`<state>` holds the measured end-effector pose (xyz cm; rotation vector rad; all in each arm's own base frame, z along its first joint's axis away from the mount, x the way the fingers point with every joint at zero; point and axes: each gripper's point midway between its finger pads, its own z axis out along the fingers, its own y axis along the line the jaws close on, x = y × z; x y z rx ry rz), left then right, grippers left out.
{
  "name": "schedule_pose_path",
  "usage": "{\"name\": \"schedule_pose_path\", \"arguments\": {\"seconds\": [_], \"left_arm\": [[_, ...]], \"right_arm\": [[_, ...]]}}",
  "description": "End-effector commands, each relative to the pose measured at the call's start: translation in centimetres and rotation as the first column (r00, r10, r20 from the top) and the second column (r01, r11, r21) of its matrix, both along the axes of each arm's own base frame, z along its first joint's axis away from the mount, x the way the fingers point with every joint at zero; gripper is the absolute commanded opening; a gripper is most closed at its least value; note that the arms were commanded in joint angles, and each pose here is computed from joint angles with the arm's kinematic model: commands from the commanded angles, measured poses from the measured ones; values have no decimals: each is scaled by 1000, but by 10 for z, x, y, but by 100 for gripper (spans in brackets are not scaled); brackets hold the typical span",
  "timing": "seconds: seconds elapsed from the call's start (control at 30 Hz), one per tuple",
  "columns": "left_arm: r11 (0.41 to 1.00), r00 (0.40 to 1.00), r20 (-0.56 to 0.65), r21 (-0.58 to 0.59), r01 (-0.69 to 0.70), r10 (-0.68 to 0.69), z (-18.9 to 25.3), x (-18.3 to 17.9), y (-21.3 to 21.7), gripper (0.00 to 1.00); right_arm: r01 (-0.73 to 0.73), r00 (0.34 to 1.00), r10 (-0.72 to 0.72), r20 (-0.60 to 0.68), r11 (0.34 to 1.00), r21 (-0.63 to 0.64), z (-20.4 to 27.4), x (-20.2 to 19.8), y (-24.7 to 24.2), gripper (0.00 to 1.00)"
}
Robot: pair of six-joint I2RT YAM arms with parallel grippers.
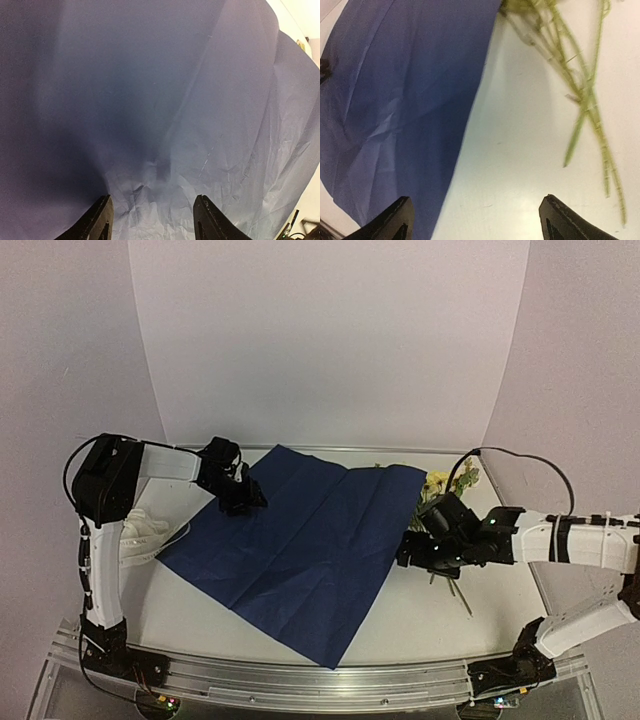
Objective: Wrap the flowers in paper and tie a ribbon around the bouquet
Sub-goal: Adjust the flattened wrapping paper at the center of the board.
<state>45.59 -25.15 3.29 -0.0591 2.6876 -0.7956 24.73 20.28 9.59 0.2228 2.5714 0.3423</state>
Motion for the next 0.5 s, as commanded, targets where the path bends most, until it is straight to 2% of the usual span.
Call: {"name": "schedule_pose_path", "arguments": {"seconds": [0.0, 0.17, 0.27, 0.47], "left_arm": [[997, 995, 72, -19, 70, -69, 31, 14, -10, 60], [993, 987, 126, -52, 105, -98, 66, 18, -25, 62], [990, 984, 147, -78, 114, -101, 87, 12, -39, 64], [974, 967, 189, -115, 195, -171, 118, -31, -89, 65]], "right_arm": [[-35, 999, 35, -2, 982, -184, -1, 6, -49, 92], [-100, 995, 94, -35, 957, -274, -7, 25, -56, 95], [-90, 993, 63, -103, 955, -284, -22, 34, -67, 95], [-88, 980, 35, -194, 958, -272, -42, 58, -63, 92]]}}
